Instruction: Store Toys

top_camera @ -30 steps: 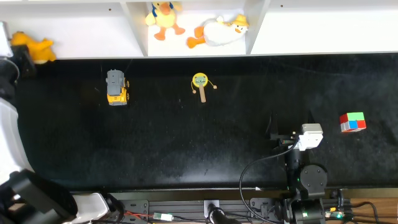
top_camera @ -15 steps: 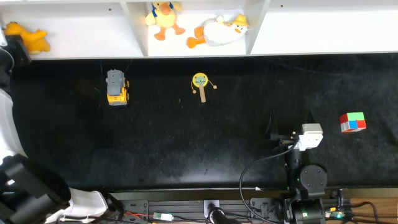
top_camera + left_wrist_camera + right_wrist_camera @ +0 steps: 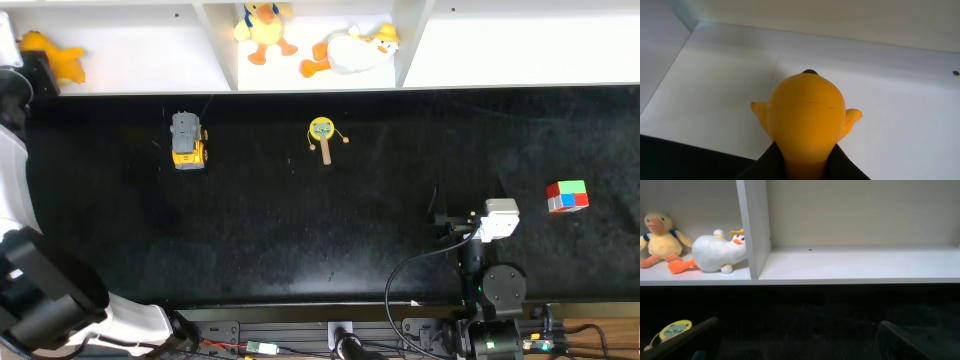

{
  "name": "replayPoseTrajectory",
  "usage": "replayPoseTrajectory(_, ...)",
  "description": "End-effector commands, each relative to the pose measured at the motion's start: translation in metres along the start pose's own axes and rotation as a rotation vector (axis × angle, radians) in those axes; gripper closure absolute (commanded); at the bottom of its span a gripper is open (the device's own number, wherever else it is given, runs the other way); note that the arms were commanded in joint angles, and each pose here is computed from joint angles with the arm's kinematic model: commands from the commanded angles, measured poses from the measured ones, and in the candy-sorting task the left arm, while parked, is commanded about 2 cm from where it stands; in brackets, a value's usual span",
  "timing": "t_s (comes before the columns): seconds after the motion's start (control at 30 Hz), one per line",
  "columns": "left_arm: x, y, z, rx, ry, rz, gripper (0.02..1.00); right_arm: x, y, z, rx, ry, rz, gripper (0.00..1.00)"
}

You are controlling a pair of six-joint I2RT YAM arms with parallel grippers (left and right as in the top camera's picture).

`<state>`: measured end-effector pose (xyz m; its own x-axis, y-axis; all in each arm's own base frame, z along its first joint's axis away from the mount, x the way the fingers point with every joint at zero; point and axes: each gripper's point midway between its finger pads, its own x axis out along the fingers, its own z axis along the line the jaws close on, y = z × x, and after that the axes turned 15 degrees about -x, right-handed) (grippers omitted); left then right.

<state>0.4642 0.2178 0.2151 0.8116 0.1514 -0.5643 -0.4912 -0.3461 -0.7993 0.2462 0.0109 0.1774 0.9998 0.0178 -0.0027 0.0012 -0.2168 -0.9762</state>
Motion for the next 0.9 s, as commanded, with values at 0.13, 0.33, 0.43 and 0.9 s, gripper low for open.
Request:
replayPoseTrajectory(0.13,0.0147,-0.0033,-0.0062,0.002,0.016,-0.007,0.803,0.0002,0.0035,-0.0008,0.005,0.009,0.001,0.005)
replayPoseTrajectory(0.33,0.0149,-0.0051,-0.0060,0.004,0.015,-0.015,0.801,0.0002,0.0034,-0.0008,0.005,0.009,0.001,0.005)
replayPoseTrajectory(0.43,0.0149,-0.0046,-0.0060,0.004,0.016,-0.013,0.796,0.0002,0.0034,-0.0008,0.005,0.009,0.001,0.005)
replayPoseTrajectory(0.9,0.0149,-0.0041,-0.0060,0.004,0.015,-0.011,0.159,0.0002,0.0035,-0.0008,0.005,0.009,0.001,0.007)
